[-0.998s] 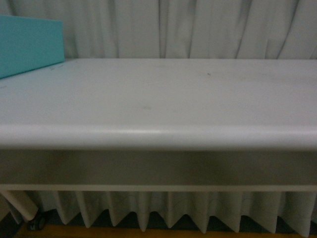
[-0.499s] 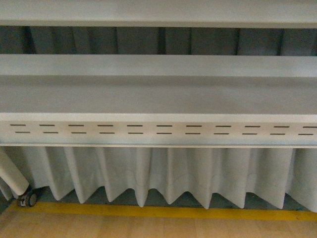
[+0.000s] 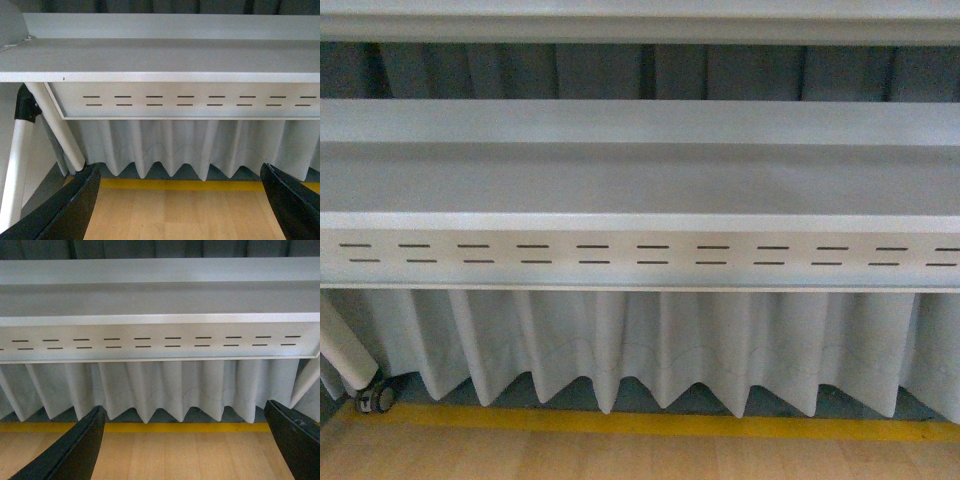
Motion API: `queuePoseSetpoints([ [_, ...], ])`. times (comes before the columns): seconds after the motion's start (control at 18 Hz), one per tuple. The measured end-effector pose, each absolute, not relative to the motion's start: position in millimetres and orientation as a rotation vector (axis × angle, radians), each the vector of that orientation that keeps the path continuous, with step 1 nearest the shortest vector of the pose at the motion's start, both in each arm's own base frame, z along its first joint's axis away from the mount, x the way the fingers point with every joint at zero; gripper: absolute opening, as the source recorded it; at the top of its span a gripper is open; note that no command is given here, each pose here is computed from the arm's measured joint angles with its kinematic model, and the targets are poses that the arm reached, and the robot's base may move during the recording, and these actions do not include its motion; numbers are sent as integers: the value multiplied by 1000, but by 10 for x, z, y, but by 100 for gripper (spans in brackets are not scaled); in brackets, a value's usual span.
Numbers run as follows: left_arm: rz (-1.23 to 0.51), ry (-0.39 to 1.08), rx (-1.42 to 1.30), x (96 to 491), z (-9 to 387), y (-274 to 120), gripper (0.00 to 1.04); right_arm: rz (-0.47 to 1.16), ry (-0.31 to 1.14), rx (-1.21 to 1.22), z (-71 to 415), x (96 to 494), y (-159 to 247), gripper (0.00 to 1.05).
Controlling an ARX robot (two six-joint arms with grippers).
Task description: Wind up and store yellow beetle toy
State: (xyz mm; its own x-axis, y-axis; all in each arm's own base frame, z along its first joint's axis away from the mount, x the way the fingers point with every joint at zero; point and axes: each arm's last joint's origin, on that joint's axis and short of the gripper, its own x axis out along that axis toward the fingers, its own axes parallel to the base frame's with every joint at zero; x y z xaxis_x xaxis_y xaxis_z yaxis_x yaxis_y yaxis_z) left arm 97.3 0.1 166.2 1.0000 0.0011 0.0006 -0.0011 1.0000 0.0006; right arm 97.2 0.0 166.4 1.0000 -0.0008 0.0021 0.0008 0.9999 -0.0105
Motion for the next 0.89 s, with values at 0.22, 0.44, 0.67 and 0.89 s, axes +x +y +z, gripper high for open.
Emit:
queuePoseSetpoints([
  [0.22,1,-1,0,973,1662,1,98,-1,-2,-10,1665,972,0,98],
  [0.44,1,-1,0,973,1662,1,98,-1,-2,-10,1665,972,0,98],
  [0.67,1,-1,1,973,1662,1,98,-1,-2,-10,1665,972,0,98],
  [0.89,1,-1,0,973,1662,1,98,-1,-2,-10,1665,972,0,98],
])
